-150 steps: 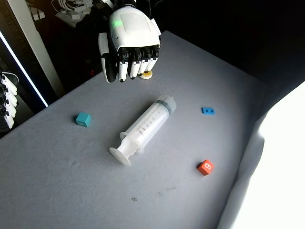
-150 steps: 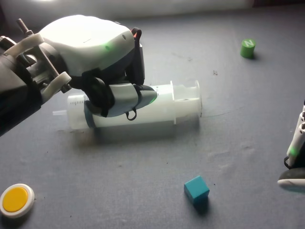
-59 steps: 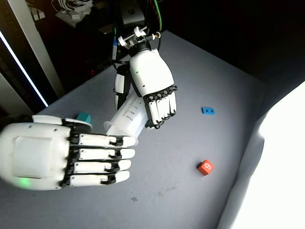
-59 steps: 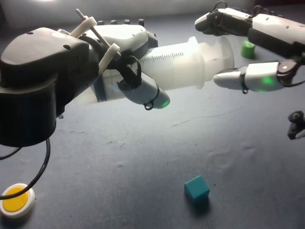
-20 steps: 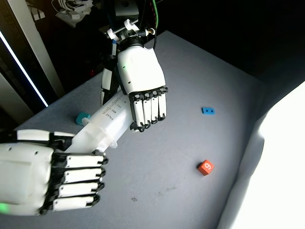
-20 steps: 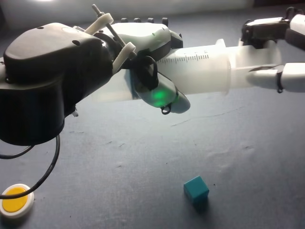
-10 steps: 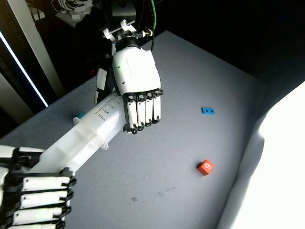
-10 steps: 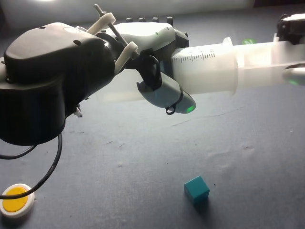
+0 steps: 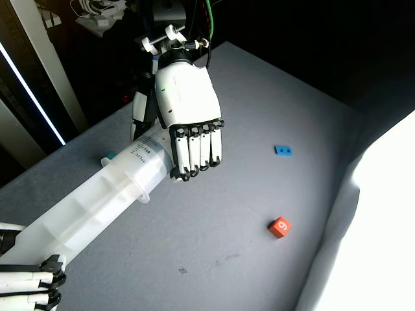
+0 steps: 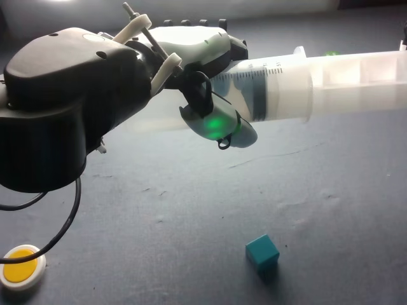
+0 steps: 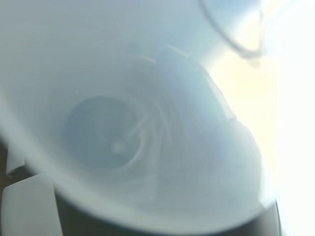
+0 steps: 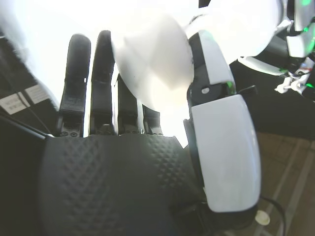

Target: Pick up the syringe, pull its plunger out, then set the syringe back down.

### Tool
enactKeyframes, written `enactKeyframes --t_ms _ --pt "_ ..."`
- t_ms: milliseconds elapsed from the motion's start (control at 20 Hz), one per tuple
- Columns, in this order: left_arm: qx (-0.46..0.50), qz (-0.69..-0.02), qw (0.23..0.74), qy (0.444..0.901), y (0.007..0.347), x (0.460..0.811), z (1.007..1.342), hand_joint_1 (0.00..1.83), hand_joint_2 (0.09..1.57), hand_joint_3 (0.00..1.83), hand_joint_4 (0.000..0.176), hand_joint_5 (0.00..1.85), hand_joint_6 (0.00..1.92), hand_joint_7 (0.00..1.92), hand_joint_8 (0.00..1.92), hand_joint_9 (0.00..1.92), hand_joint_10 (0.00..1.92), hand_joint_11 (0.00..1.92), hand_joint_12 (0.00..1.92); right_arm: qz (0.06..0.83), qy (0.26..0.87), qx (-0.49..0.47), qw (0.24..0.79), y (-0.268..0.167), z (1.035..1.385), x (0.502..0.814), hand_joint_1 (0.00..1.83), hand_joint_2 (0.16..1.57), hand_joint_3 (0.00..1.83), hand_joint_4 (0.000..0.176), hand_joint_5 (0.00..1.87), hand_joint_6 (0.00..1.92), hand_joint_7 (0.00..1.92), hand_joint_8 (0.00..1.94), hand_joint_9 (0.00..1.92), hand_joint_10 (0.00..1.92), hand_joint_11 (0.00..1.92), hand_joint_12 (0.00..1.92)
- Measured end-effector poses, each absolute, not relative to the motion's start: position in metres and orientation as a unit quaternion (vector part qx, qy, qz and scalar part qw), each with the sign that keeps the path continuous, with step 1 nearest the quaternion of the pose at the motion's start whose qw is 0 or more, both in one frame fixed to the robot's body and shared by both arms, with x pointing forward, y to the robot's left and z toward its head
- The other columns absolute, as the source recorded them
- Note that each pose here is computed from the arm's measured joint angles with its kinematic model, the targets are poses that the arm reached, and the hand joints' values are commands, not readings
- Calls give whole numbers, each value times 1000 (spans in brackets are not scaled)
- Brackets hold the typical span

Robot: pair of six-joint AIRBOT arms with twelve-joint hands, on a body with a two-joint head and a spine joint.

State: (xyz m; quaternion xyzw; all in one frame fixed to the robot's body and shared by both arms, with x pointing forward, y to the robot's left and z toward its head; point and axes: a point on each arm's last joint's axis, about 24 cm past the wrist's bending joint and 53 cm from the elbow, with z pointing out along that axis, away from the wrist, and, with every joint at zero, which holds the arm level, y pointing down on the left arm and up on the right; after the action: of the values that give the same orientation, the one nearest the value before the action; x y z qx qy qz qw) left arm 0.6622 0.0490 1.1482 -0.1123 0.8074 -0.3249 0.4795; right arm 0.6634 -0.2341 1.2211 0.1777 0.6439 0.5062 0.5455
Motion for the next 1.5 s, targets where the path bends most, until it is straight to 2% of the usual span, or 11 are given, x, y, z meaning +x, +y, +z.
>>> enactKeyframes --t_ms 200,400,450,500,600,700,800,1000,1100,1250,1500 --pt "-113 -318 486 806 53 664 1149 1139 1287 1 0 684 1352 692 1624 611 1614 438 1807 508 644 173 546 -231 1222 661 1084 1327 1 20 628 1516 609 1594 487 1438 227 1671" --pt "-115 -316 487 806 54 665 1149 1161 1282 0 0 707 1279 691 1670 601 1662 412 1852 508 644 170 546 -230 1221 659 1044 1368 3 9 496 1637 602 1650 360 1452 120 1715" --pt "-115 -316 488 806 54 665 1149 1159 1272 0 0 707 1291 723 1601 613 1596 421 1825 507 645 170 546 -230 1220 659 756 1266 0 0 270 1207 386 1243 284 1294 57 1607" --pt "-115 -315 488 806 55 665 1149 1158 1270 0 0 701 1300 731 1587 617 1581 420 1811 507 644 169 547 -230 1221 659 651 1215 0 0 235 924 360 975 266 1151 12 1548" --pt "-121 -311 490 805 58 667 1149 1171 1271 0 0 714 1254 718 1637 616 1618 433 1835 507 645 169 546 -229 1220 658 494 1122 0 0 213 366 367 319 235 624 0 1182" --pt "-125 -300 498 804 66 670 1150 1146 1280 2 0 684 1343 711 1604 611 1589 423 1814 509 642 170 548 -229 1222 658 476 1038 0 0 173 65 266 30 192 222 0 798" --pt "-136 -289 504 802 76 674 1150 1155 1277 0 0 710 1293 701 1632 610 1594 422 1826 510 641 170 548 -229 1222 658 434 961 0 0 36 11 104 13 77 81 0 358" --pt "-139 -285 506 802 78 675 1150 1160 1294 4 0 685 1297 668 1719 580 1705 417 1867 509 642 169 548 -230 1221 658 337 876 0 0 2 0 18 5 8 6 0 27" --pt "-141 -287 503 803 77 674 1149 1164 1290 0 0 681 1295 688 1695 581 1689 408 1863 509 642 169 548 -230 1221 658 122 817 0 0 0 0 0 0 0 0 0 0" --pt "-145 -284 504 802 81 676 1149 1158 1295 0 0 687 1296 671 1710 562 1680 371 1878 510 642 172 546 -229 1221 657 258 809 0 0 0 0 0 0 0 0 0 0" --pt "-160 -260 514 802 111 682 1146 1165 1286 0 0 729 1250 657 1714 570 1687 393 1872 510 642 170 547 -229 1220 656 294 821 0 0 0 0 0 0 0 0 0 0"
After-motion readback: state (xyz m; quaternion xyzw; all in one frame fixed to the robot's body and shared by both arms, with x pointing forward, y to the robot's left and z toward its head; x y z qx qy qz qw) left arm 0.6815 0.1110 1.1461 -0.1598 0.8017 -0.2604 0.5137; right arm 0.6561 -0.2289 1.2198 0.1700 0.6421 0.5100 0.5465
